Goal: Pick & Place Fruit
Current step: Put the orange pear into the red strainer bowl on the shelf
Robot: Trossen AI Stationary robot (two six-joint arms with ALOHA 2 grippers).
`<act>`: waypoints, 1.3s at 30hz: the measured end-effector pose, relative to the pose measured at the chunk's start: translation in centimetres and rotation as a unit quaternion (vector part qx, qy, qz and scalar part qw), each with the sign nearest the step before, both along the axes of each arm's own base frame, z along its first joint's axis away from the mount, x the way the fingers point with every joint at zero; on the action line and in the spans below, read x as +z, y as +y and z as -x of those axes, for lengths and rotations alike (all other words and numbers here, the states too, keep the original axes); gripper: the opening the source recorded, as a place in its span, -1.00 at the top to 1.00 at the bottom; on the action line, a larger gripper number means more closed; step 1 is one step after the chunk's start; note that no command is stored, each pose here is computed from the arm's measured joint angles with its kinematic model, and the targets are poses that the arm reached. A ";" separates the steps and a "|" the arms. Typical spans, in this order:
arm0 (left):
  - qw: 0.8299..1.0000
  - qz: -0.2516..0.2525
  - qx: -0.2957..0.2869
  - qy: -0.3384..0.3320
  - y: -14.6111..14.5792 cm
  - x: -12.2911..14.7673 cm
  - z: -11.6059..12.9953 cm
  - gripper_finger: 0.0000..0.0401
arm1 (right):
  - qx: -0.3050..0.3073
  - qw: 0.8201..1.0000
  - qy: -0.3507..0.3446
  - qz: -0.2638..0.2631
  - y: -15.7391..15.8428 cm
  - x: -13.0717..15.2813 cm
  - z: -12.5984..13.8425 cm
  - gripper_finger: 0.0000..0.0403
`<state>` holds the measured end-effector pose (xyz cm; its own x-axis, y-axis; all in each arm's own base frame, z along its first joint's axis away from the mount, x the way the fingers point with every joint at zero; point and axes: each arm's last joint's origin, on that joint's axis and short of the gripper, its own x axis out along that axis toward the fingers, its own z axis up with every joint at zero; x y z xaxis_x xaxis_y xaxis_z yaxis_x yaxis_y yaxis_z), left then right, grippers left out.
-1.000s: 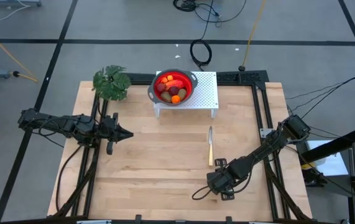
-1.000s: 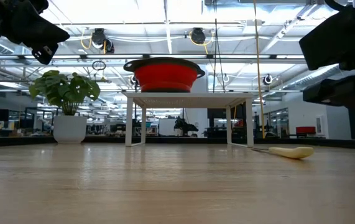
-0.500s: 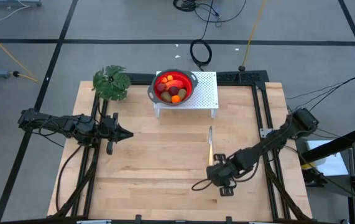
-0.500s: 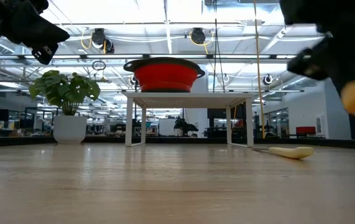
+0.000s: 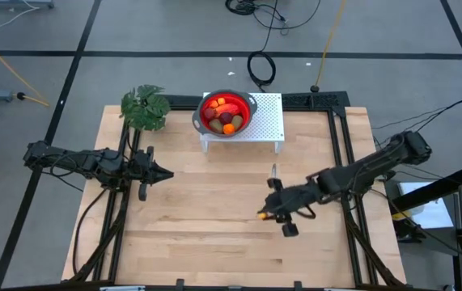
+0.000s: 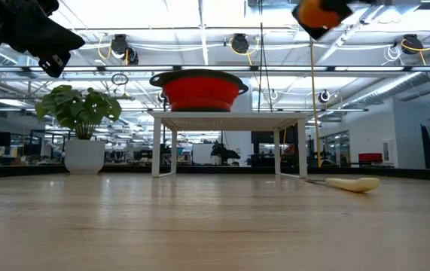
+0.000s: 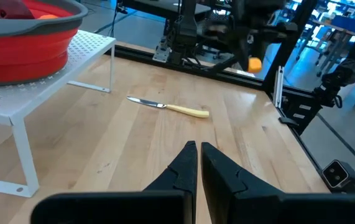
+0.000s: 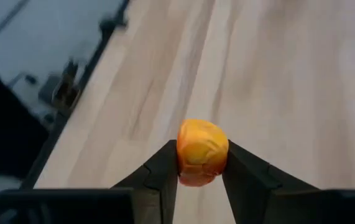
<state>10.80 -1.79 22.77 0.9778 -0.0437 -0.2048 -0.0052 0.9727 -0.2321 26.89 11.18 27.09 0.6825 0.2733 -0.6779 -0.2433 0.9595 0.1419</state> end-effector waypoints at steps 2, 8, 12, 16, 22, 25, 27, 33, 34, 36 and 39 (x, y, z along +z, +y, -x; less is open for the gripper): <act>1.000 0.001 0.000 -0.001 0.0 0.0 0.0 0.90 | -0.001 0.999 -0.036 0.014 -0.8 0.9 -0.1 0.49; 1.000 0.013 0.009 -0.001 0.0 0.0 0.0 0.90 | 0.026 0.987 -0.138 0.084 -3.2 3.1 -0.5 0.49; 1.000 0.022 0.022 -0.001 0.1 0.0 0.0 0.90 | 0.058 0.968 -0.181 0.161 -4.7 4.0 -0.5 0.48; 0.999 0.022 0.023 -0.002 0.1 0.0 0.0 0.90 | 0.098 0.937 -0.218 0.256 -6.1 4.5 -0.7 0.48; 0.999 0.021 0.042 -0.013 0.2 0.2 0.0 0.90 | 0.138 0.878 -0.256 0.381 -8.0 5.1 -1.3 0.48; 0.999 0.019 0.044 -0.013 0.2 0.2 0.0 0.90 | 0.141 0.855 -0.265 0.423 -9.1 5.4 -1.5 0.48; 0.999 0.021 0.045 -0.013 0.2 0.2 -0.1 0.90 | 0.136 0.844 -0.270 0.442 -9.8 5.6 -1.6 0.48; 0.998 0.035 0.048 -0.013 0.2 0.2 -0.1 0.90 | 0.107 0.835 -0.280 0.461 -11.4 6.1 -1.8 0.48; 0.998 0.035 0.048 -0.013 0.2 0.2 0.0 0.90 | 0.106 0.834 -0.280 0.463 -11.5 6.1 -1.8 0.48; 0.998 0.038 0.048 -0.013 0.2 0.2 0.0 0.90 | 0.106 0.832 -0.278 0.468 -11.7 6.1 -1.8 0.48; 0.998 0.041 0.049 -0.013 0.2 0.2 0.0 0.90 | 0.104 0.832 -0.279 0.469 -11.8 6.2 -1.8 0.48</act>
<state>10.85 -1.56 23.00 0.9832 0.0366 -0.1789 -0.0920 0.9454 -0.3127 28.69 -0.66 33.25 0.9661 -0.0461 -0.2539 -0.1952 0.5131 -0.8358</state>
